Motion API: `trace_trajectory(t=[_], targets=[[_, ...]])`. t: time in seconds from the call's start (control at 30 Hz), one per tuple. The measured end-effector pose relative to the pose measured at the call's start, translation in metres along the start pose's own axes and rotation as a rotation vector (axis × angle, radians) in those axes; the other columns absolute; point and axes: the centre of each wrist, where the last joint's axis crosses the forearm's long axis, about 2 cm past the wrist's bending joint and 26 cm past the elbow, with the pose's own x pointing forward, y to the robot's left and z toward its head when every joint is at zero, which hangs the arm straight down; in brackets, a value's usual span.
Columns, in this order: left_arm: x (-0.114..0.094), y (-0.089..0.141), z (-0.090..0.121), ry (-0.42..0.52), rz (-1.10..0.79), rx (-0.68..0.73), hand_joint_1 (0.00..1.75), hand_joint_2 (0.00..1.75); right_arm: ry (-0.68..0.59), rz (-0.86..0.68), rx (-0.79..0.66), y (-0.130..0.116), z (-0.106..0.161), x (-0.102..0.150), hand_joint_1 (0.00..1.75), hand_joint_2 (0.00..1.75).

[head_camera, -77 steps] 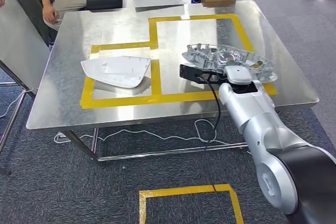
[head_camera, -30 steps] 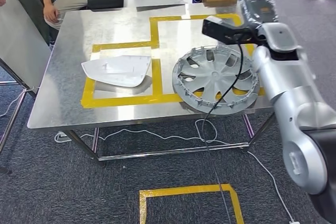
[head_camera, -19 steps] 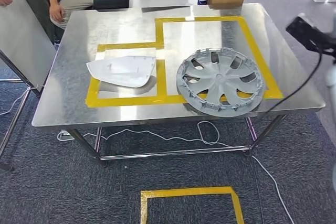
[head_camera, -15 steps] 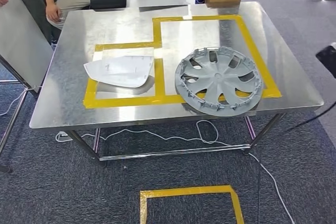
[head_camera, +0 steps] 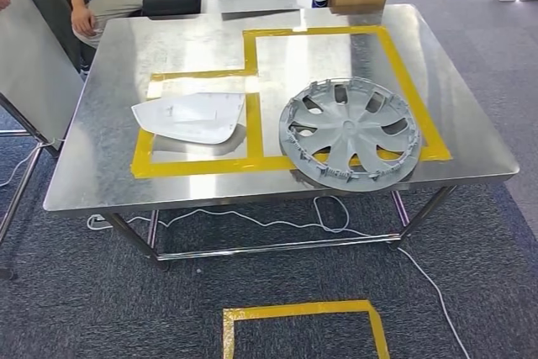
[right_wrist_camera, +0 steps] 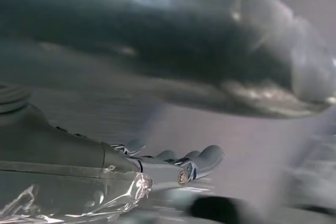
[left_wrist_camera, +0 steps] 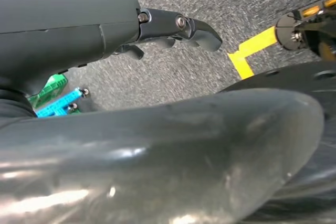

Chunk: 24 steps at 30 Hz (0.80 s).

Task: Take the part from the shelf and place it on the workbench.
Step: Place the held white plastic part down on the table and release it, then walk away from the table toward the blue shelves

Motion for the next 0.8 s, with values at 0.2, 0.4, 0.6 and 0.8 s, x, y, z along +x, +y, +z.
trace_trajectory(t=[0.2,0.4,0.6,0.8], targets=[[0.002,-0.008,-0.002,-0.004,0.022,-0.018,0.0,0.0,0.476,0.014,-0.008,-0.001,0.058,-0.056,0.0,0.0],[0.003,-0.012,-0.003,-0.007,0.032,-0.029,0.0,0.0,0.887,0.187,0.083,0.022,0.122,-0.083,0.0,0.0],[0.002,-0.012,-0.002,-0.003,0.029,-0.03,0.0,0.0,1.02,0.339,0.249,0.034,0.147,-0.088,0.0,0.0],[0.006,-0.009,-0.002,0.017,-0.01,-0.032,0.0,0.0,1.082,0.737,0.559,0.057,0.183,-0.09,0.0,0.0]])
